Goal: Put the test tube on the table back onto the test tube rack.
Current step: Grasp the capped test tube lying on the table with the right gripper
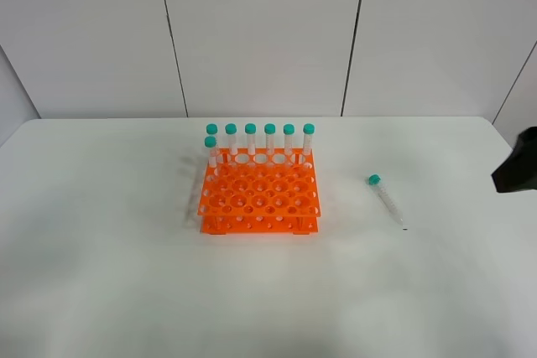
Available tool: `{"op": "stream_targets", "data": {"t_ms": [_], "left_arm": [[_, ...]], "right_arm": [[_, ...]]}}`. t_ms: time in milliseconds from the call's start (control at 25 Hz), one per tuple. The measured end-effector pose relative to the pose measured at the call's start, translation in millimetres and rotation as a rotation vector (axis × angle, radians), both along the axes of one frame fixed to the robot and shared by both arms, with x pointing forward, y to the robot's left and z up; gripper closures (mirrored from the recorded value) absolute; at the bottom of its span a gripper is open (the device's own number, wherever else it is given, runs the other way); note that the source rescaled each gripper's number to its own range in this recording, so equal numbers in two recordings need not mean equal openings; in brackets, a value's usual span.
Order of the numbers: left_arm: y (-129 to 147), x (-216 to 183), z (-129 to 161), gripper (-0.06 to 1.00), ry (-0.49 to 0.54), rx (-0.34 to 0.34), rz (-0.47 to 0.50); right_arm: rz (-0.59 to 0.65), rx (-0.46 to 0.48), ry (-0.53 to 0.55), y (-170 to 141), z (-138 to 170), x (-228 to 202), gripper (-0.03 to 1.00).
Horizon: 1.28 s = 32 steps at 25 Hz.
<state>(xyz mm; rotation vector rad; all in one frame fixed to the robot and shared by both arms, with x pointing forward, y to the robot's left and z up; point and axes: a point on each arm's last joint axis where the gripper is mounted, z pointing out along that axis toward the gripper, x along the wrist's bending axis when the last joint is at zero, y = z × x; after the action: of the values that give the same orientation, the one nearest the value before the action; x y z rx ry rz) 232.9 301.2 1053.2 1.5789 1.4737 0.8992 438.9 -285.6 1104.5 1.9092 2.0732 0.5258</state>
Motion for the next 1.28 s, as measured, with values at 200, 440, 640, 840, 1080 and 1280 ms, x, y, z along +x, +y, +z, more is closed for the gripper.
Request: {"op": "stream_targets", "data": {"t_ms": [200,440,640,840,1080,1280], "left_arm": [[0,0,0,0.07,0.000,0.000,0.000],[0,0,0,0.07,0.000,0.000,0.000],[0,0,0,0.07,0.000,0.000,0.000],[0,0,0,0.07,0.000,0.000,0.000],[0,0,0,0.07,0.000,0.000,0.000],[0,0,0,0.07,0.000,0.000,0.000]], "right_arm": [[0.018,-0.019,0.149,2,-29,66,-0.03],[0.060,-0.037,0.169,11,-49,109,-0.03],[0.083,-0.038,0.147,18,-58,119,-0.03],[0.086,-0.040,0.152,18,-69,127,-0.03],[0.111,-0.040,0.173,20,-94,142,-0.03],[0.107,-0.029,0.187,22,-121,156,-0.03]]}}
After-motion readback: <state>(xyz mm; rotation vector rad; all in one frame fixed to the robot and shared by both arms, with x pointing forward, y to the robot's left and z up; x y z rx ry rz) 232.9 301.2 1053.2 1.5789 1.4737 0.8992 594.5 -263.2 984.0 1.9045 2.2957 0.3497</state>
